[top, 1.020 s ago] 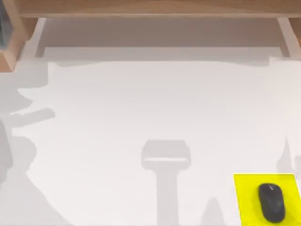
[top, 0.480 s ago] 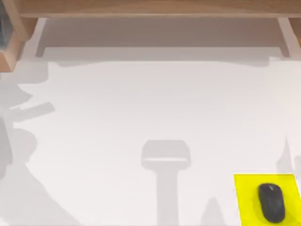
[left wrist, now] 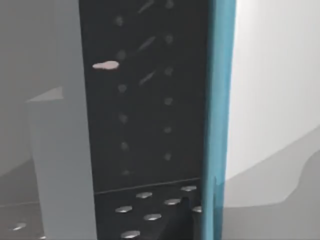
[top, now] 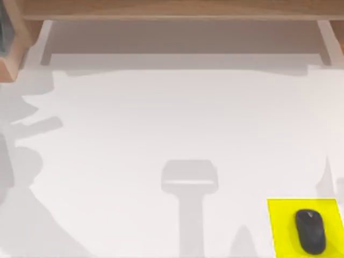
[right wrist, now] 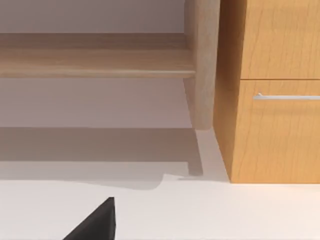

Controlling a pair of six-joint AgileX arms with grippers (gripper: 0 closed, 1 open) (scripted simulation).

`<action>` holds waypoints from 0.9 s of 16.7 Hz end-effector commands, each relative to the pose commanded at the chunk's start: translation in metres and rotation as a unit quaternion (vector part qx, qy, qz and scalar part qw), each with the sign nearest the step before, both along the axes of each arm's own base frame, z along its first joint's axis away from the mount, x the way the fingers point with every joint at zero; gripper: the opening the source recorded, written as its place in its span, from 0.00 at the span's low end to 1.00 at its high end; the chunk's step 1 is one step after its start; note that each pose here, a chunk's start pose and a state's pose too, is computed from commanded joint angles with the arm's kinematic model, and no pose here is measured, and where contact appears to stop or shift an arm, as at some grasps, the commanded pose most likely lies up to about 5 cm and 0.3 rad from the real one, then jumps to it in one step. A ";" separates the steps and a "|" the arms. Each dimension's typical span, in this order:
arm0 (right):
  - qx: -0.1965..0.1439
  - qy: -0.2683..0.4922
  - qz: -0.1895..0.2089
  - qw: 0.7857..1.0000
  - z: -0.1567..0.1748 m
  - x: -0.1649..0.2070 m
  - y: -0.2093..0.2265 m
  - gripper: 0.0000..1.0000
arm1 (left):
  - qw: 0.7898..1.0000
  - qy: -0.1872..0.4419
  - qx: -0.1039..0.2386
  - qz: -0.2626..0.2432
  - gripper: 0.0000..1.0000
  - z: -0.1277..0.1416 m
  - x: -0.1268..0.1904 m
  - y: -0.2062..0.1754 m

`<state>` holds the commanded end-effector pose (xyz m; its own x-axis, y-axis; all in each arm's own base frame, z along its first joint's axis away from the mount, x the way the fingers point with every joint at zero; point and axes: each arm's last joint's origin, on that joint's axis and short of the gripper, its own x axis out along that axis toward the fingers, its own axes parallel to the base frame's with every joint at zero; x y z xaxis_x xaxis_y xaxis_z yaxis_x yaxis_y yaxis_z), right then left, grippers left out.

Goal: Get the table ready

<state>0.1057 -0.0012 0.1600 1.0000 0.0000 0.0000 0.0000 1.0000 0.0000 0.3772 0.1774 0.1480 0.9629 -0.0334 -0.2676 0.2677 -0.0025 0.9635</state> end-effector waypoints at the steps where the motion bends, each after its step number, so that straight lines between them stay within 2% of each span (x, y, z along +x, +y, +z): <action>1: 0.000 0.000 0.000 1.000 0.000 0.000 0.000 1.00 | 1.000 0.000 0.000 0.000 0.83 0.000 0.000 0.000; 3: 0.000 0.000 0.000 1.000 0.000 0.000 0.000 1.00 | 1.000 0.000 0.000 0.000 0.98 0.000 0.000 0.000; 4: 0.000 0.000 0.000 1.000 0.000 0.000 0.000 1.00 | 1.000 0.000 0.000 0.000 1.00 0.000 0.000 0.000; 15: 0.000 0.000 0.000 1.000 0.000 0.000 0.000 1.00 | 1.000 -0.003 -0.001 0.003 1.00 0.003 -0.009 0.002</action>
